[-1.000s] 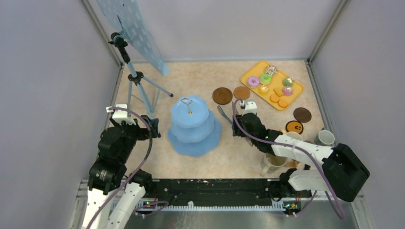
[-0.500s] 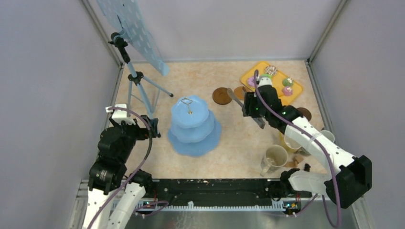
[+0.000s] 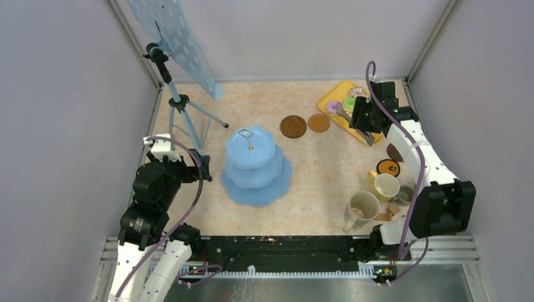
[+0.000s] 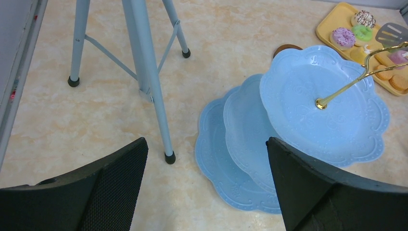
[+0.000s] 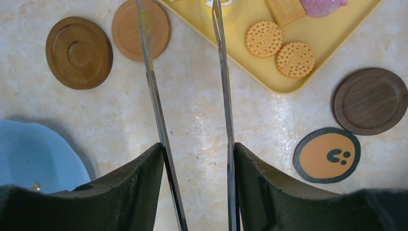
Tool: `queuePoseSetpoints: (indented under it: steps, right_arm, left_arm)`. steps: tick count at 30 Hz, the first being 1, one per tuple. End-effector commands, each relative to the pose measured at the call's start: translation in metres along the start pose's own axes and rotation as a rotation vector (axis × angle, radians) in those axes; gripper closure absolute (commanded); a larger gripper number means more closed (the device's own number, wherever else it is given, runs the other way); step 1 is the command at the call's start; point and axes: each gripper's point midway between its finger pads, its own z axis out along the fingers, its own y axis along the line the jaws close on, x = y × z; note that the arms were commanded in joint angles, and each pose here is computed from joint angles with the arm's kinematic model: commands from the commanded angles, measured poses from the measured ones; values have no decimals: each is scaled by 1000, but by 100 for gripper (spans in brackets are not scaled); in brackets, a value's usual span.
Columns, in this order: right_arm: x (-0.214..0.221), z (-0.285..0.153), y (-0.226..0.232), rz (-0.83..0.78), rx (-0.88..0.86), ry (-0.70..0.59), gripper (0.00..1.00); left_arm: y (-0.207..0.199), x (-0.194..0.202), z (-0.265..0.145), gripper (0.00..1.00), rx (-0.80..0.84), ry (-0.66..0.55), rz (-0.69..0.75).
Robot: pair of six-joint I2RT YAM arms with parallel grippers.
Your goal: Serve the afternoon tea
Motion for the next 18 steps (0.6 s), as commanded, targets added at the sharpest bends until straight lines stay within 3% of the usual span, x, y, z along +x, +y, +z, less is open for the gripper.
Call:
queuePoseSetpoints:
  steps: [1,18]
  right_arm:
    - [-33,-2,-5,-35,27,-30,47]
    - [-63,63,-35,-61,180,6,48]
  left_arm:
    - [0,-6,3,1,0,-24,1]
    - [15,1,16,1,-80,25,-15]
